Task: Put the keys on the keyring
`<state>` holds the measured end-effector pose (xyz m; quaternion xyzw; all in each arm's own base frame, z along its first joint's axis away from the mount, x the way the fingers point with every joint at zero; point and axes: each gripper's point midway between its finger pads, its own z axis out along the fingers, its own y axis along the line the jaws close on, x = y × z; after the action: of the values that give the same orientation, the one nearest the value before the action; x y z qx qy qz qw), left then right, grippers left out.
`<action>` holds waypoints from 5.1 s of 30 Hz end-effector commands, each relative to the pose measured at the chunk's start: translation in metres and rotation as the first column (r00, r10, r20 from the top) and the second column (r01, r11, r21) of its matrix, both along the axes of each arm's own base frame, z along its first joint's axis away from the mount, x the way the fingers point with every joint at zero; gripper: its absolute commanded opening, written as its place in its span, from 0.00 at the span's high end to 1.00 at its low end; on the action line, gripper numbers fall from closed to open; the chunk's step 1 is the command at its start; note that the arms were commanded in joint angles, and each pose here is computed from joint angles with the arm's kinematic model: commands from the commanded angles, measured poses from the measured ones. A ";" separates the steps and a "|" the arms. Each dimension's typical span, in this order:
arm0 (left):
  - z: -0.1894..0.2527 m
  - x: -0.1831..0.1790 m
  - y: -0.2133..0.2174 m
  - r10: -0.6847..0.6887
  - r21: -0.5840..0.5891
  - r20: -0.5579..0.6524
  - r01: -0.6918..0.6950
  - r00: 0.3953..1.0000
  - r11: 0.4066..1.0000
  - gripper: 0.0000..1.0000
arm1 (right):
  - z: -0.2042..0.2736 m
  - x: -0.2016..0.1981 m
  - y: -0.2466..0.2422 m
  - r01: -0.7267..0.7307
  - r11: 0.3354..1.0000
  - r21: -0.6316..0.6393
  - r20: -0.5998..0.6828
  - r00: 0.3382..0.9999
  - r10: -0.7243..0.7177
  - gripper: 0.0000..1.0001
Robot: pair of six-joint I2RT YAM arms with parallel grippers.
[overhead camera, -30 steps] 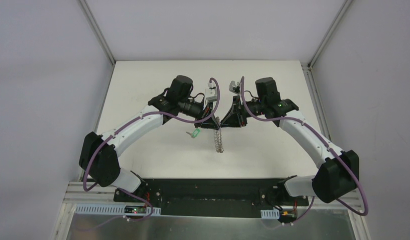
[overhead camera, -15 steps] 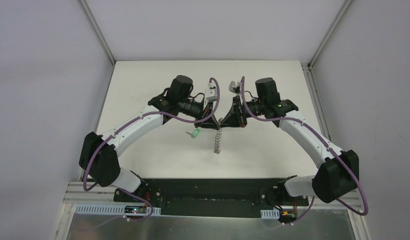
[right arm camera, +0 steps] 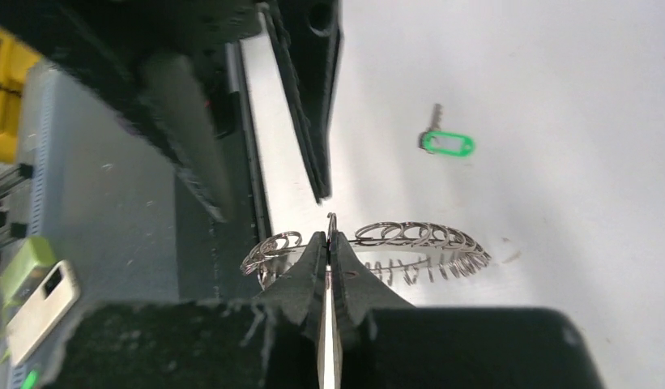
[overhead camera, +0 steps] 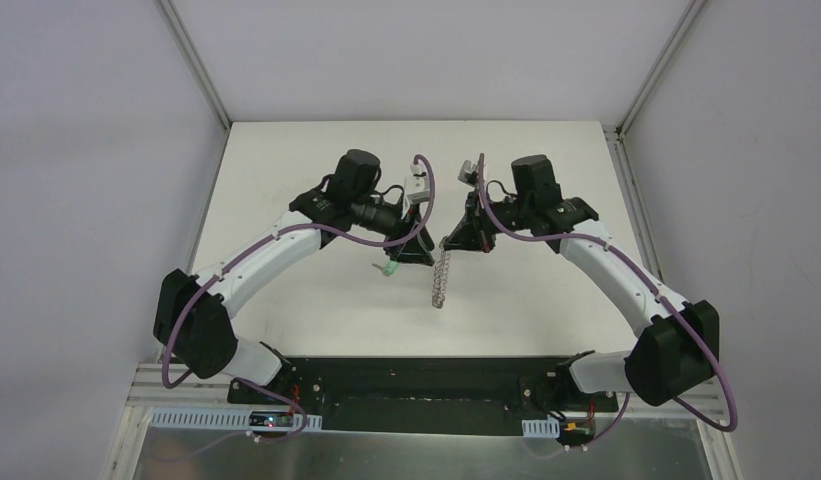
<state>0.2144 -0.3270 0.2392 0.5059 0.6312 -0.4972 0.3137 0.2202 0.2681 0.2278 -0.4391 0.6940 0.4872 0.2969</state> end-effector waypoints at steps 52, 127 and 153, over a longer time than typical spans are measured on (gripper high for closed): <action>-0.182 0.064 0.089 0.535 0.770 -0.039 -0.316 0.844 0.554 0.46 | -0.019 0.043 -0.035 0.413 0.897 -0.159 0.241 0.897 -0.370 1.00; -0.208 0.071 0.092 0.501 0.871 0.141 -0.348 0.854 0.347 0.66 | -0.035 0.041 -0.043 0.357 0.919 -0.170 0.068 0.934 -0.351 1.00; -0.170 0.063 0.099 0.503 0.813 0.213 -0.437 0.838 0.383 0.57 | -0.041 0.041 -0.041 0.343 0.921 -0.186 0.039 0.939 -0.342 1.00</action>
<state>0.2809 -0.2379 0.0569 0.3853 0.9129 -0.0583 0.1219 0.2575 0.2220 0.1711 -0.3364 0.8157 0.3430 0.3222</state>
